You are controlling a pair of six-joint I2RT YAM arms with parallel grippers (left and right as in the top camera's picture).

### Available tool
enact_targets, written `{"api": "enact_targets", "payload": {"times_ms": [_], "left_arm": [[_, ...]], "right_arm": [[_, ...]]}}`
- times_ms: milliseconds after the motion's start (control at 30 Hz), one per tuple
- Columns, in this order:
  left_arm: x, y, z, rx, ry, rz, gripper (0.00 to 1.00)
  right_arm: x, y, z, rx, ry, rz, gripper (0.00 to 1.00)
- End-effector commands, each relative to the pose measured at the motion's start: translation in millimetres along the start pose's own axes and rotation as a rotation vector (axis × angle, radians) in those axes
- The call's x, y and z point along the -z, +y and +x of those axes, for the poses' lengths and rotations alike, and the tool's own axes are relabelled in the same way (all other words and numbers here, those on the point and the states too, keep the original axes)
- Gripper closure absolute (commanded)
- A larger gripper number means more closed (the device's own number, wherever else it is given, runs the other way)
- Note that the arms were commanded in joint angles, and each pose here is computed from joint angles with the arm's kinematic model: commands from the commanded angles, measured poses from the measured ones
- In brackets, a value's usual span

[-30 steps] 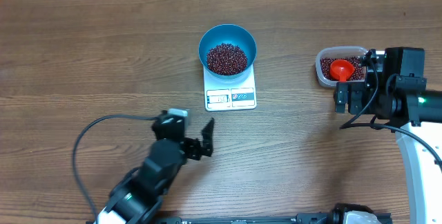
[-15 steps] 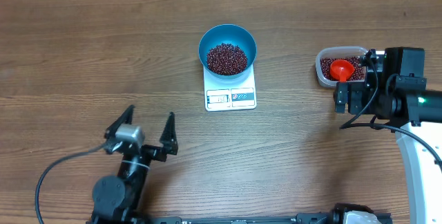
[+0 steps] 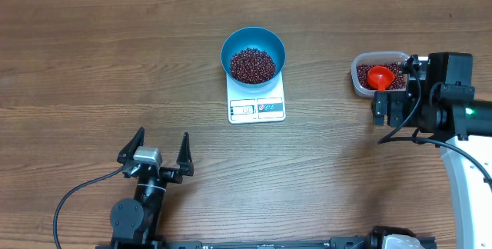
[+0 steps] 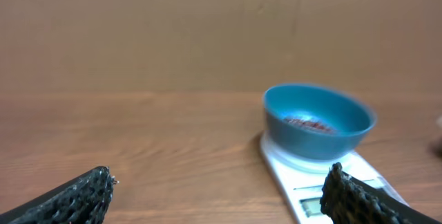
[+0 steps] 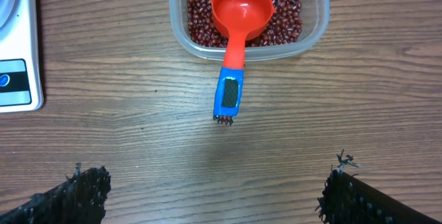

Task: Scoop item into bowl and weigh 150g on scale

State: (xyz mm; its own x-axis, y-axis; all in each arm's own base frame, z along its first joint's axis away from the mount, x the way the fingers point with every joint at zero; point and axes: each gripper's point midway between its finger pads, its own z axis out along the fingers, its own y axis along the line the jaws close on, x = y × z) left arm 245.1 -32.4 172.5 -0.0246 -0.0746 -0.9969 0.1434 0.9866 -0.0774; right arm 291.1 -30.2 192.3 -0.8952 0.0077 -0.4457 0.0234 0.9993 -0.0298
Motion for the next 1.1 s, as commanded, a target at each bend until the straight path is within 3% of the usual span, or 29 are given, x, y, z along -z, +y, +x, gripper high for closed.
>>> {"api": "enact_targets", "payload": {"times_ms": [0,1067], "left_arm": [[1,10,9,-0.048,0.031,-0.037,0.01],[3,26,14,-0.114,0.059,-0.100,0.00]], "right_arm": [[6,-1,-9,0.008,-0.028,0.010,0.00],[6,-1,-9,0.008,-0.028,0.010,0.00]]}}
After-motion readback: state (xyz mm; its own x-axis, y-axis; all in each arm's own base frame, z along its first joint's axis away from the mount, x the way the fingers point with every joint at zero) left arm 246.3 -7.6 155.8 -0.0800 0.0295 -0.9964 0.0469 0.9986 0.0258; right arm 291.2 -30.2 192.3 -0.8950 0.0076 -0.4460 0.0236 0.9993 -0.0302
